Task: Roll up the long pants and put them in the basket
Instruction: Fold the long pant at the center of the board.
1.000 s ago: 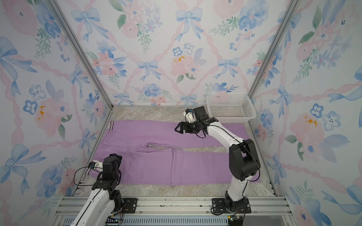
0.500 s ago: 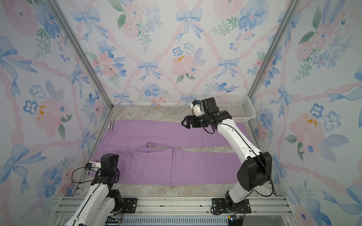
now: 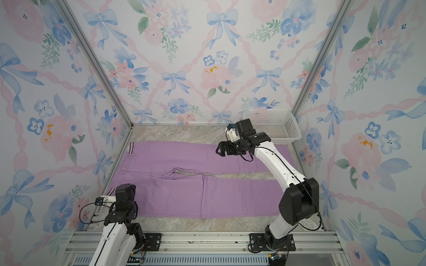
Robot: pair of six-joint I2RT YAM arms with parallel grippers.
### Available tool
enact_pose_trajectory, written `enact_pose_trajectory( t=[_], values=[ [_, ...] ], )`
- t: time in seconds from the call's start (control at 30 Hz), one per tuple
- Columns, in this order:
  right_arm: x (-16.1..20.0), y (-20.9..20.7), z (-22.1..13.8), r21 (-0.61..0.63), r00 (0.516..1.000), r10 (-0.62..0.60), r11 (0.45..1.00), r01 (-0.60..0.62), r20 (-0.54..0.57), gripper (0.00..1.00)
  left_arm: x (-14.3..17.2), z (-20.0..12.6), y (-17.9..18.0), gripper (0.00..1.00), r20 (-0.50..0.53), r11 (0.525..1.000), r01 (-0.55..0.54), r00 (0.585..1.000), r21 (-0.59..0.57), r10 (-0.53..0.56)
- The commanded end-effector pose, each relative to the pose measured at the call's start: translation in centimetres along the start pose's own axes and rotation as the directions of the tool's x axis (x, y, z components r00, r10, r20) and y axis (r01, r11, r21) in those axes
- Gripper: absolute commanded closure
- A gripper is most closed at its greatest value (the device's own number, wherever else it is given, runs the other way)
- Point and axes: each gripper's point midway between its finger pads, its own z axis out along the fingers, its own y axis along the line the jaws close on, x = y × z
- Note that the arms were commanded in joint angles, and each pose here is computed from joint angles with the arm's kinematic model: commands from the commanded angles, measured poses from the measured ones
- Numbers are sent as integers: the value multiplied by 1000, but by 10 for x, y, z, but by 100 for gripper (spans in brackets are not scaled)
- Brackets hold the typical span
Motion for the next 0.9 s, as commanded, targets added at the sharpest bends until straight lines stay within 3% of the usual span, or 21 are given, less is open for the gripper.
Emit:
enact_pose_trajectory(
  t=[0.0, 0.23, 0.77, 0.87],
  values=[
    [9, -7, 11, 15, 999, -10, 1000, 11, -45, 2, -18, -3, 17, 2, 61, 995, -24, 998, -98, 30],
    [17, -20, 49, 6, 993, 19, 1000, -18, -118, 2, -35, -4, 19, 2, 81, 990, -11, 996, -140, 22],
    [31, -49, 74, -6, 985, 95, 995, -97, -144, 2, 1, 9, 58, 2, -37, 976, -12, 999, -219, 4],
    [33, -53, 75, -4, 984, 106, 994, -107, -144, 2, 6, 10, 60, 12, -48, 977, 3, 999, -211, -14]
  ],
)
